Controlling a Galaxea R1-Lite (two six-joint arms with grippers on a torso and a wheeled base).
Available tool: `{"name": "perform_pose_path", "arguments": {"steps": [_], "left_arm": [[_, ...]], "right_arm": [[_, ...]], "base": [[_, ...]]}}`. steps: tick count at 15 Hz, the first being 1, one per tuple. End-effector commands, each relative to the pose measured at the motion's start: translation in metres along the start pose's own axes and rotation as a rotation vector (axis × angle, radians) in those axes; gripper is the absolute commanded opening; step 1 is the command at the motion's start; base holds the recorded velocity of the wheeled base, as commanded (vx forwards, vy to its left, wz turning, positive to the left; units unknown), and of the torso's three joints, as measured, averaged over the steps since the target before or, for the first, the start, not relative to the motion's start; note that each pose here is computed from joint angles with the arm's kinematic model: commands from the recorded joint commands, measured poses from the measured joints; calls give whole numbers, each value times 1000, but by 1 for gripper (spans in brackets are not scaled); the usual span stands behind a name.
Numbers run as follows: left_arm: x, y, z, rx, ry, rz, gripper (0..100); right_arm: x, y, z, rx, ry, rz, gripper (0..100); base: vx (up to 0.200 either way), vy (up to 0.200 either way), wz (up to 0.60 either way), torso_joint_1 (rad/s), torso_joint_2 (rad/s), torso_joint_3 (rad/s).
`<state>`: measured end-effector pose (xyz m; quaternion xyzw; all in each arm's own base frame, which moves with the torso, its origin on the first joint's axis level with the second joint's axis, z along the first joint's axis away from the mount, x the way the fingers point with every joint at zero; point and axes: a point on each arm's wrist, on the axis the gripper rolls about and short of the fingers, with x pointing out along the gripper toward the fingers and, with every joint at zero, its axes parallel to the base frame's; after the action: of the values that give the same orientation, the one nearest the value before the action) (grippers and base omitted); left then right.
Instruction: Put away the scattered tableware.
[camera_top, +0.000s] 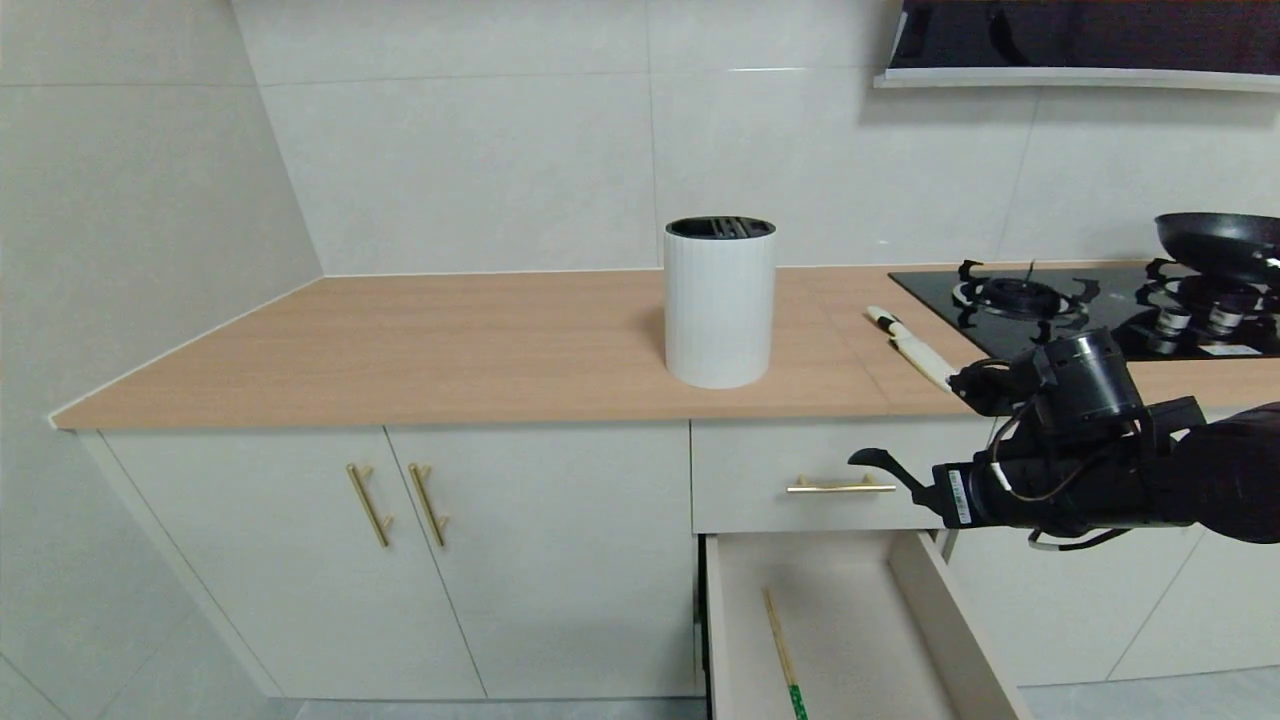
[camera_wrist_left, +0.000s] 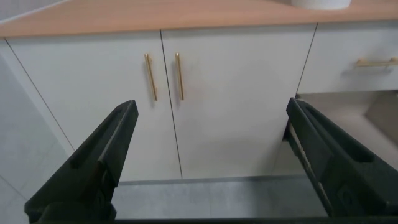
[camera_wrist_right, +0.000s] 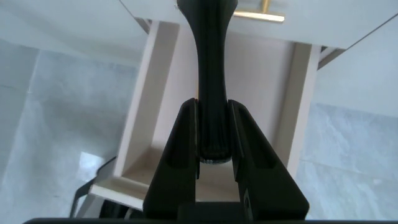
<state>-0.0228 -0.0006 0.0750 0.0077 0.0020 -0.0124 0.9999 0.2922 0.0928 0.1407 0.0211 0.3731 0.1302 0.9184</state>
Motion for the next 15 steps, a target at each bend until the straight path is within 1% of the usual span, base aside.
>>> {"name": "perform_pose_path", "arguments": {"steps": [1, 4, 8, 13, 15], "left_arm": [[0, 0, 0, 0, 0, 0, 100], [0, 0, 0, 0, 0, 0, 100], [0, 0, 0, 0, 0, 0, 100], [0, 0, 0, 0, 0, 0, 100], [0, 0, 0, 0, 2, 0, 100]], "right_arm": [[4, 0, 0, -1, 1, 0, 0], [7, -1, 0, 1, -16, -9, 0], [11, -2, -2, 1, -5, -15, 0], [15, -2, -4, -1, 8, -20, 0], [15, -2, -4, -3, 10, -20, 0]], "base": [[0, 0, 0, -198, 515, 290], [0, 0, 0, -188, 486, 294], [0, 0, 0, -173, 471, 295], [0, 0, 0, -136, 458, 309], [0, 0, 0, -76, 425, 320]]}}
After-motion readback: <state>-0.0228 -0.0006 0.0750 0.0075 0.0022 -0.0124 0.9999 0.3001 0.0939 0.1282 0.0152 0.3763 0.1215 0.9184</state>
